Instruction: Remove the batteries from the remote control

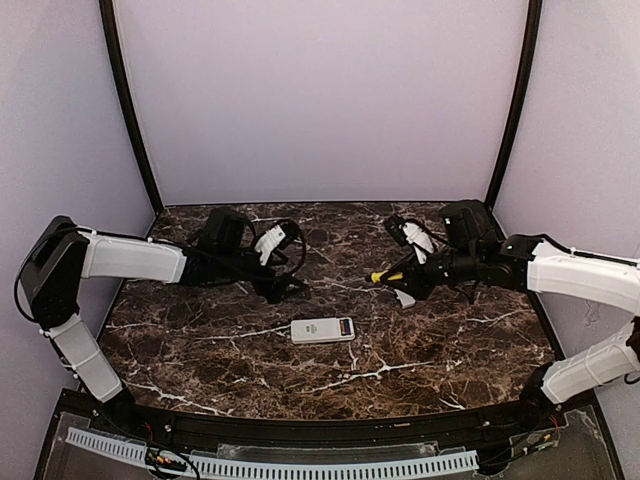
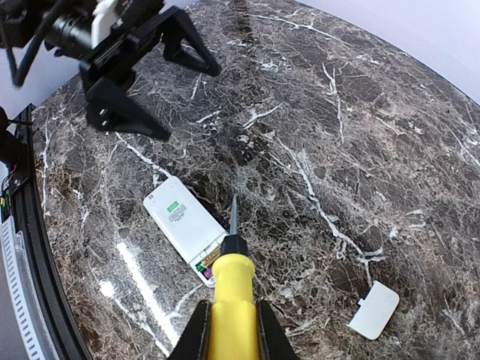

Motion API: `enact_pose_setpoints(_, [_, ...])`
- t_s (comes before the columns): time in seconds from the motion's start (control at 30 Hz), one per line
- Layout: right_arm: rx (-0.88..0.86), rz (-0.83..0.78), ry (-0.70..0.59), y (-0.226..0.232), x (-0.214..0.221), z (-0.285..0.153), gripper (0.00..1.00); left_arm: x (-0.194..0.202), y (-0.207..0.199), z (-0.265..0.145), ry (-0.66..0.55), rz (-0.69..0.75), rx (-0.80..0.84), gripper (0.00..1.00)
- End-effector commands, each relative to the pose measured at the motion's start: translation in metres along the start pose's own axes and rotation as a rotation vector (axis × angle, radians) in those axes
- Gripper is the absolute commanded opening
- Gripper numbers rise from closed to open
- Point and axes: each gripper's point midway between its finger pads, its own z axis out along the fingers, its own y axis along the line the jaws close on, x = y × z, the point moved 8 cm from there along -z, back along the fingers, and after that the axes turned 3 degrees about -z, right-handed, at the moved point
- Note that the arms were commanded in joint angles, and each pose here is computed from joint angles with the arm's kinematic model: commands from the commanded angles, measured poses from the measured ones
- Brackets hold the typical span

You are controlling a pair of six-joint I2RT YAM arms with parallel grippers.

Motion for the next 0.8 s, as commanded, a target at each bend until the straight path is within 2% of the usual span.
enact_pose_setpoints(0.0, [0.026,-0.003,-0.029,-0.004,0.002,-0.003,0.00,-0.011,0.027,0.015,0.105,-0.185,-0.045,0.98])
enact_pose_setpoints(0.07, [0.033,0.000,-0.032,-0.004,0.003,-0.004,0.00,-0.019,0.028,0.013,0.071,-0.164,-0.064,0.99])
enact_pose_setpoints(0.17, [0.053,0.004,-0.036,-0.006,0.004,-0.006,0.00,-0.032,0.012,-0.003,-0.095,0.008,-0.154,0.98])
enact_pose_setpoints(0.23, [0.062,0.007,-0.042,-0.006,0.004,-0.008,0.00,-0.031,0.014,-0.008,-0.132,0.045,-0.235,0.99])
enact_pose_setpoints(0.33, [0.065,0.008,-0.047,-0.006,0.003,-0.008,0.00,-0.020,0.017,-0.003,-0.082,0.039,-0.247,0.99])
enact_pose_setpoints(0.4, [0.069,0.009,-0.048,-0.007,0.003,-0.008,0.00,-0.013,0.014,0.004,-0.050,0.039,-0.193,0.99])
enact_pose_setpoints(0.6, [0.054,0.017,-0.062,-0.005,0.001,-0.011,0.00,0.006,-0.019,0.012,0.008,0.143,0.149,0.99])
enact_pose_setpoints(0.77, [0.007,0.030,-0.061,0.000,-0.001,-0.012,0.00,0.016,-0.036,0.018,0.005,0.157,0.335,0.95])
